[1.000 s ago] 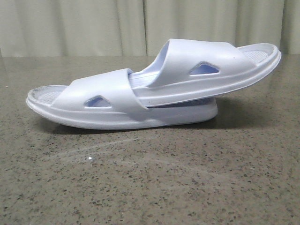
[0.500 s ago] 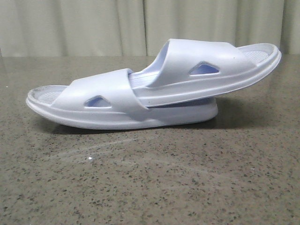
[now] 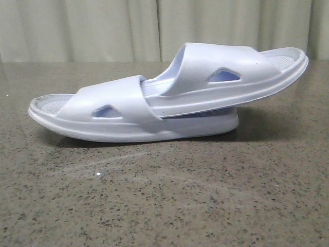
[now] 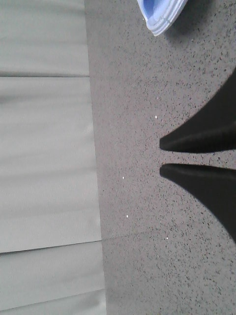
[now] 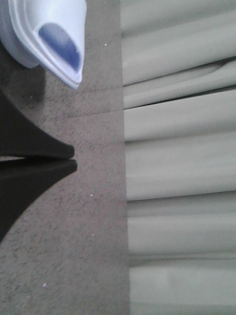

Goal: Insert blue slippers together front up

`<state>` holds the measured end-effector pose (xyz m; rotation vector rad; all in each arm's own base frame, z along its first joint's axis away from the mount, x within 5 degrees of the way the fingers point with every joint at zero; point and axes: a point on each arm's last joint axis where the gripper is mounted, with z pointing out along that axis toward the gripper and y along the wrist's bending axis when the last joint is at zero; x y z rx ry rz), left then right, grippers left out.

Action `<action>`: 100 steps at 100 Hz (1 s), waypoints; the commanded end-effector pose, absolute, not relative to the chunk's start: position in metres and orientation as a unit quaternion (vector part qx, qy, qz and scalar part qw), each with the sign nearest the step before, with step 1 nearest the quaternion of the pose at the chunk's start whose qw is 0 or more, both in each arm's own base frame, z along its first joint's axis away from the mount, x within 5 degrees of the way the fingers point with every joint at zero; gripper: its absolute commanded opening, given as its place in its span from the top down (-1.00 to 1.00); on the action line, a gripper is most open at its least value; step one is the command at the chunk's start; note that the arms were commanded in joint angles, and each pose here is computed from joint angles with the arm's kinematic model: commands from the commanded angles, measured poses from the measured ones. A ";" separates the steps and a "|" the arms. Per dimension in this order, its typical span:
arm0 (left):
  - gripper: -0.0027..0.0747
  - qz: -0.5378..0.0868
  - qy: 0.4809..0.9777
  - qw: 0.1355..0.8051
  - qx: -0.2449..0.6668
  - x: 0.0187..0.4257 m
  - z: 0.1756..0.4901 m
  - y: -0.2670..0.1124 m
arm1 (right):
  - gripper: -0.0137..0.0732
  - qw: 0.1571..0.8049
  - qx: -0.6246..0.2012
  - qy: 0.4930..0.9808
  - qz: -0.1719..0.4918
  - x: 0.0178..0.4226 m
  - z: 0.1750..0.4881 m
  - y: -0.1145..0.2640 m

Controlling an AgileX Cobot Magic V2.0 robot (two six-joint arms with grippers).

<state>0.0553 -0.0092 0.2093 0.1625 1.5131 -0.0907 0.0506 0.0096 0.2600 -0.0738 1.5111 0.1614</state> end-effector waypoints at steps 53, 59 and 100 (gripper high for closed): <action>0.89 -0.049 0.650 0.755 0.064 0.053 0.215 -0.009 | 0.93 0.762 -0.024 0.645 0.047 0.052 0.224 0.005; 0.89 -0.049 0.650 0.755 0.064 0.053 0.215 -0.009 | 0.93 0.766 -0.024 0.641 0.049 0.053 0.219 0.005; 0.89 -0.049 0.650 0.755 0.064 0.053 0.215 -0.009 | 0.93 0.764 -0.022 0.643 0.052 0.054 0.212 0.006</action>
